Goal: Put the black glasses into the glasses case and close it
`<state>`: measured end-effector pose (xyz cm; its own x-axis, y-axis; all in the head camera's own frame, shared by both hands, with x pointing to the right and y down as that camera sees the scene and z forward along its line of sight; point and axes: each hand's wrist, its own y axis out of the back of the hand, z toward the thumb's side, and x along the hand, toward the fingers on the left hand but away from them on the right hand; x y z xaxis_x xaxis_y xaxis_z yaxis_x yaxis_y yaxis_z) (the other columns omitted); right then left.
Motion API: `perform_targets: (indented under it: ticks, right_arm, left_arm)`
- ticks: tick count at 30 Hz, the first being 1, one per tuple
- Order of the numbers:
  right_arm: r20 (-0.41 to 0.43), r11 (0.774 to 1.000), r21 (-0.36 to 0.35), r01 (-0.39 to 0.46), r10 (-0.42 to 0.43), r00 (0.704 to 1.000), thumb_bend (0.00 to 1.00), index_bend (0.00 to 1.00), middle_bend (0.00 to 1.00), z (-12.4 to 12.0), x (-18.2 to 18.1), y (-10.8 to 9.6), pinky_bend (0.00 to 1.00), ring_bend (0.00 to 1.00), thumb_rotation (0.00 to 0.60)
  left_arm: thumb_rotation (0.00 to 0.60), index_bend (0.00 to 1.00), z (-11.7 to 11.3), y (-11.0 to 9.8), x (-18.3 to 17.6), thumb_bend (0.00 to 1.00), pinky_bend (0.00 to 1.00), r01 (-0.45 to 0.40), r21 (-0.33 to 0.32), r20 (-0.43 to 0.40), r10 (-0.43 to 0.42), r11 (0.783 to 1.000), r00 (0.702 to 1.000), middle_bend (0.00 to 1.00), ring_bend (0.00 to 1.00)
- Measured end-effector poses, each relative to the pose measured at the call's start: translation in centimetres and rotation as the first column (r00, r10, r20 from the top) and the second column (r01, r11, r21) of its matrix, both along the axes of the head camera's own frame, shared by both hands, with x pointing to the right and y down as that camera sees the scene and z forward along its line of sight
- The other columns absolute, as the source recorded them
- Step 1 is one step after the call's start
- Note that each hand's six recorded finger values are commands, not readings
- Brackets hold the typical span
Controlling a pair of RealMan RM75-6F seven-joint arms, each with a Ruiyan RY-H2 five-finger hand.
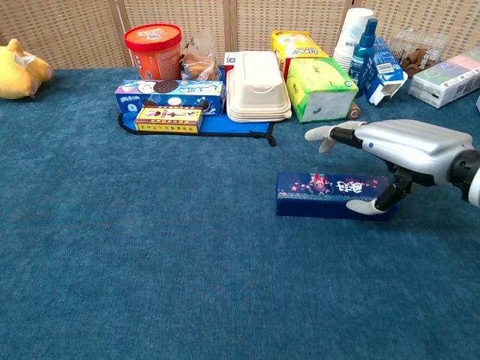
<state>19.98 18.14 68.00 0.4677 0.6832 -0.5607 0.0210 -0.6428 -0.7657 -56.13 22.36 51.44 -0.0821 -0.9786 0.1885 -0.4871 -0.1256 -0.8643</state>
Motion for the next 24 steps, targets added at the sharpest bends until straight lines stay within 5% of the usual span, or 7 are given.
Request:
perform_targets:
  ticks: [14,24]
  right_arm:
    - [-0.019,0.991,0.104,-0.083,0.085,0.996,0.29,0.02,0.19,-4.9,3.6,0.1,0.14,0.04,0.6]
    - [-0.126,0.935,0.26,-0.241,0.28,0.952,0.3,0.09,0.23,-8.9,10.7,1.6,0.13,0.07,0.6]
  left_arm:
    - [0.6,0.19,3.1,1.8,1.4,0.3,0.0,0.013,-0.112,0.026,-0.011,0.994,1.0,0.23,0.08]
    - [0.6,0.2,5.5,4.7,2.7,0.3,0.0,0.054,-0.202,0.151,-0.024,0.978,0.988,0.23,0.08]
